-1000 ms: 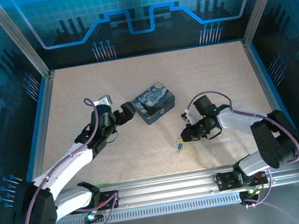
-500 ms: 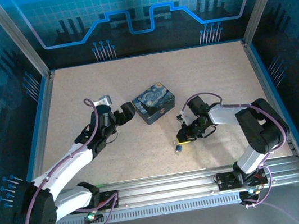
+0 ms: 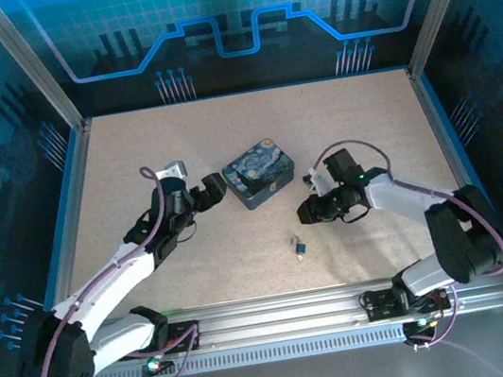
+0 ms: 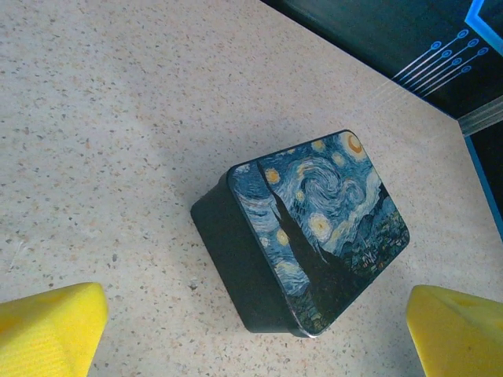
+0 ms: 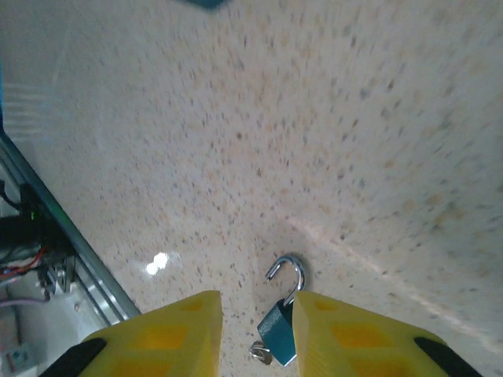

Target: Unlock the padlock with the key

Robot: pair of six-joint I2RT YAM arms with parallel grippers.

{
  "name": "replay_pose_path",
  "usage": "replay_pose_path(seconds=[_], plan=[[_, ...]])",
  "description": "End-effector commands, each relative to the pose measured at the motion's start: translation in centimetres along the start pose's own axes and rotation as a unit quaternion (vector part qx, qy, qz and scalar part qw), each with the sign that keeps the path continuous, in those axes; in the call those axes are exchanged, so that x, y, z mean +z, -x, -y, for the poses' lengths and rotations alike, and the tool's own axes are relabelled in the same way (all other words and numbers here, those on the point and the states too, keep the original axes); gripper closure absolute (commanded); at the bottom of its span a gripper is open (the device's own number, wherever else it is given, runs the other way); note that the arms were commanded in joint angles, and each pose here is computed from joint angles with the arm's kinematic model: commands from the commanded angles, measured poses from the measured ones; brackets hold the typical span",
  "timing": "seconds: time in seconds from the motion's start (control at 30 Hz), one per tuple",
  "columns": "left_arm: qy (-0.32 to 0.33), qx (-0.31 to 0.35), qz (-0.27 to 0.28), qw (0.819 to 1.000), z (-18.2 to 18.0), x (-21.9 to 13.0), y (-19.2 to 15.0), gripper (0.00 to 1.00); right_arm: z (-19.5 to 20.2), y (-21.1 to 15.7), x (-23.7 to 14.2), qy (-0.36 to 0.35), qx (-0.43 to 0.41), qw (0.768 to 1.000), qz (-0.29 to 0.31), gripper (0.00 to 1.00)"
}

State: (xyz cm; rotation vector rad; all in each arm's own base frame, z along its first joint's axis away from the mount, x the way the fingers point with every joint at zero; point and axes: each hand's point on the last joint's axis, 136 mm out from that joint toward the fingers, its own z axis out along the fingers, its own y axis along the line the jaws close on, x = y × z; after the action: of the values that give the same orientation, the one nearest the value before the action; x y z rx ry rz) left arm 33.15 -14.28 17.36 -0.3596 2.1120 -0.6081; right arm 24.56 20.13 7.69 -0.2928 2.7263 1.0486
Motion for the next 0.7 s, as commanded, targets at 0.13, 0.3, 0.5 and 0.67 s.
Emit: replay_pose_path(seconds=[0.13, 0.3, 0.5, 0.67], plan=[[0.018, 0.016, 0.051, 0.998, -0.1, -2.0, 2.9, 0.01, -0.7, 3.2, -6.7, -0.064, -0.069, 0.988, 0.125, 0.65], [0.044, 0.018, 0.078, 0.996, -1.2, -3.0, 4.0, 0.01, 0.1, 3.9, -10.7, -0.11, -0.09, 0.968, 0.205, 0.58], [0.071, 0.008, 0.106, 0.992, -3.0, -4.4, 5.0, 0.01, 1.9, 4.5, -13.6, -0.155, -0.079, 0.941, 0.289, 0.47], [0.099, -0.001, 0.129, 0.987, -4.6, -5.5, 5.5, 0.01, 3.2, 5.4, -15.2, -0.17, -0.048, 0.915, 0.364, 0.3]])
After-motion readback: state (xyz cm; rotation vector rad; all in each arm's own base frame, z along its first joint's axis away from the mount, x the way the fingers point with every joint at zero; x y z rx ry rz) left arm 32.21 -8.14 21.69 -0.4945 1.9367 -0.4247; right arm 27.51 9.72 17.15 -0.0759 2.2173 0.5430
